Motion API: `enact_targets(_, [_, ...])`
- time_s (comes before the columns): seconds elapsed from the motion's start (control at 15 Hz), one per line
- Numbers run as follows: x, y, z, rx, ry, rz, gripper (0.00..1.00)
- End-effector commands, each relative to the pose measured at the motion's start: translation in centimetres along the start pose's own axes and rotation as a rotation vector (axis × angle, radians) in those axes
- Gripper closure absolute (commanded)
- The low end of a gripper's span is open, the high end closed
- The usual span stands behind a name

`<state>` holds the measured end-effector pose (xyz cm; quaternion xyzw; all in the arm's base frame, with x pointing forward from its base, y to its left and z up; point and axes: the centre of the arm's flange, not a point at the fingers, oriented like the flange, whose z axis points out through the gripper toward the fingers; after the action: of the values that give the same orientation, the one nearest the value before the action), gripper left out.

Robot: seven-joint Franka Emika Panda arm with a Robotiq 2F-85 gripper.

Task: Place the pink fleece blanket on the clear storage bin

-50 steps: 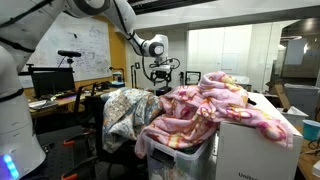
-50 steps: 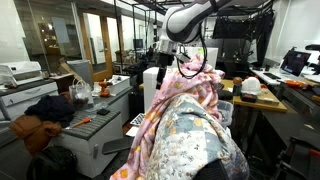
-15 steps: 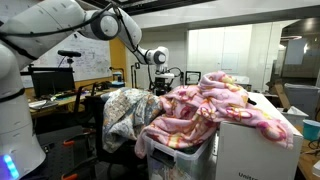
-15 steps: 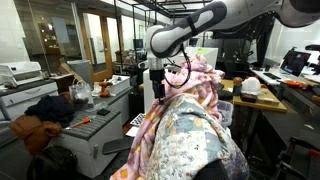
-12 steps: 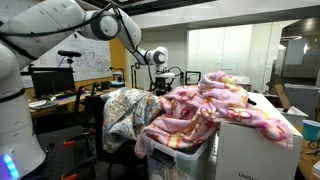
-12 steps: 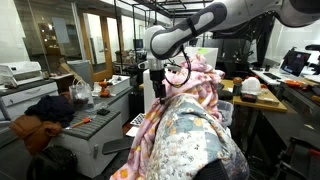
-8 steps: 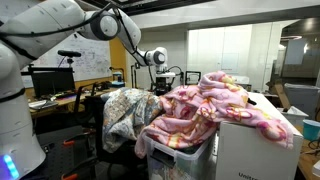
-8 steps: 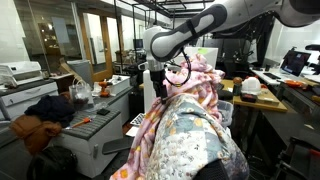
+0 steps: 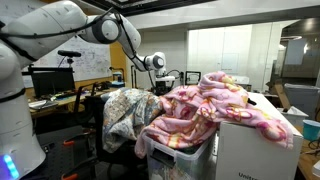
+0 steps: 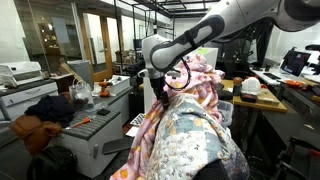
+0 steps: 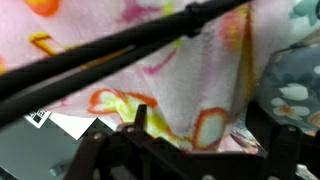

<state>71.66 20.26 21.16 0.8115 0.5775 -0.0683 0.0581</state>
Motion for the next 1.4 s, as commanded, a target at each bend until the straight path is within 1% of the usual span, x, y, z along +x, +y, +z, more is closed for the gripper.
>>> enact_targets(0.0, [0.6, -0.1, 0.5, -0.051, -0.018, -0.013, 0.25])
enact_targets(0.07, [0.7, -0.2, 0.7, -0.056, -0.020, -0.018, 0.28])
enact_targets(0.13, [0.8, -0.3, 0.7, -0.059, -0.021, -0.021, 0.34])
enact_targets(0.4, [0.9, -0.3, 0.6, -0.075, -0.013, -0.015, 0.66])
enact_targets(0.53, [0.8, 0.0, 0.3, -0.091, -0.006, -0.006, 0.80])
enact_targets(0.67, [0.7, 0.2, 0.0, -0.100, 0.006, 0.004, 0.95])
enact_targets(0.73, [0.7, 0.2, -0.1, -0.103, 0.011, 0.007, 1.00])
enact_targets(0.87, [0.6, 0.5, -0.6, -0.108, 0.032, 0.035, 1.00])
enact_targets(1.13, [0.1, 1.4, -3.8, -0.087, 0.112, 0.184, 0.99])
enact_targets(1.33, [-1.3, 2.0, -6.6, -0.082, 0.175, 0.277, 0.99])
